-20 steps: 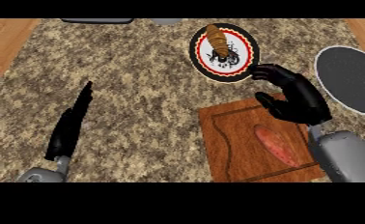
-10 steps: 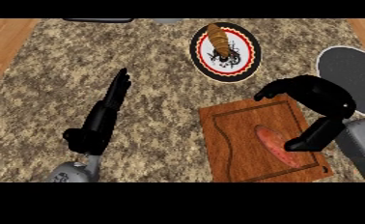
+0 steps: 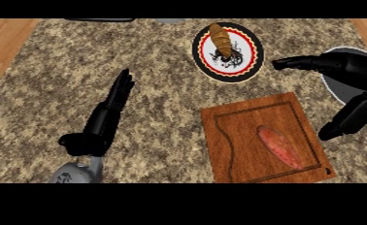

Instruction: Pick the sweet potato from the cutting board and place it in the pan

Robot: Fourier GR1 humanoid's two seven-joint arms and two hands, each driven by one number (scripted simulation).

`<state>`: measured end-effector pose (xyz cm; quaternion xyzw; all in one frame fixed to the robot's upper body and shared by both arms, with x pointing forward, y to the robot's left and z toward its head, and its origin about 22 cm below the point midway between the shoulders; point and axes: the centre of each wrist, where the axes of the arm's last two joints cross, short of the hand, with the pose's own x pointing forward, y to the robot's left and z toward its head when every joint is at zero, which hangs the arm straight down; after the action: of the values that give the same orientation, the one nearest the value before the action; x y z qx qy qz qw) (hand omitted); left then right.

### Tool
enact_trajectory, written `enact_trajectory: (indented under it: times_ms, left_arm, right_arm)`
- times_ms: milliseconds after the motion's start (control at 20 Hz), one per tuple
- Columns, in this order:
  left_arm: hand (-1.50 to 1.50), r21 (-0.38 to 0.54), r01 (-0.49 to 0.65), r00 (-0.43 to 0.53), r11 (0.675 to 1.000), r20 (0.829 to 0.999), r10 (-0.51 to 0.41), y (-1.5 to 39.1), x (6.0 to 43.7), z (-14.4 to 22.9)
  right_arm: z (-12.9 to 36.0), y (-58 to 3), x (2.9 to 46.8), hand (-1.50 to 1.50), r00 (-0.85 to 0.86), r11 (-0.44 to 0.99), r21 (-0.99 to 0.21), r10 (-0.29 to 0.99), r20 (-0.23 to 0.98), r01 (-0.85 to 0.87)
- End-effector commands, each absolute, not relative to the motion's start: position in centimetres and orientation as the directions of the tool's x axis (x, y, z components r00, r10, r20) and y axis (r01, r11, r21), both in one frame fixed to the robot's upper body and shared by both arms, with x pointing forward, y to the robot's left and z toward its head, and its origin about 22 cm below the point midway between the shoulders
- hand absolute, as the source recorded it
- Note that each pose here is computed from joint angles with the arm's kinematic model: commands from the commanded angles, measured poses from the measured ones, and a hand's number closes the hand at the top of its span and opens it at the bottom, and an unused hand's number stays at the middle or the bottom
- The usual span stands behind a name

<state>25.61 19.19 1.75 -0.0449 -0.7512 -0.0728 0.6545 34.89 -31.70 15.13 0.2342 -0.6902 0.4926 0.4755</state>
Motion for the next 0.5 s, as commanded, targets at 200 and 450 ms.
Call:
enact_trajectory:
  times_ms: [200, 450]
  left_arm:
    - [0.00, 0.047, 0.168, -0.149, 0.985, 0.989, -0.022, 17.8, 25.3, 1.3]
    - [0.00, 0.065, 0.179, -0.139, 0.982, 0.989, -0.040, 18.3, 25.8, 1.8]
  right_arm:
    - [17.4, -26.7, 35.0, -1.50, -0.582, -0.010, -0.589, 0.168, 0.795, -0.808]
    - [13.9, -24.1, 32.9, -1.50, -0.721, -0.214, -0.689, 0.225, 0.655, -0.692]
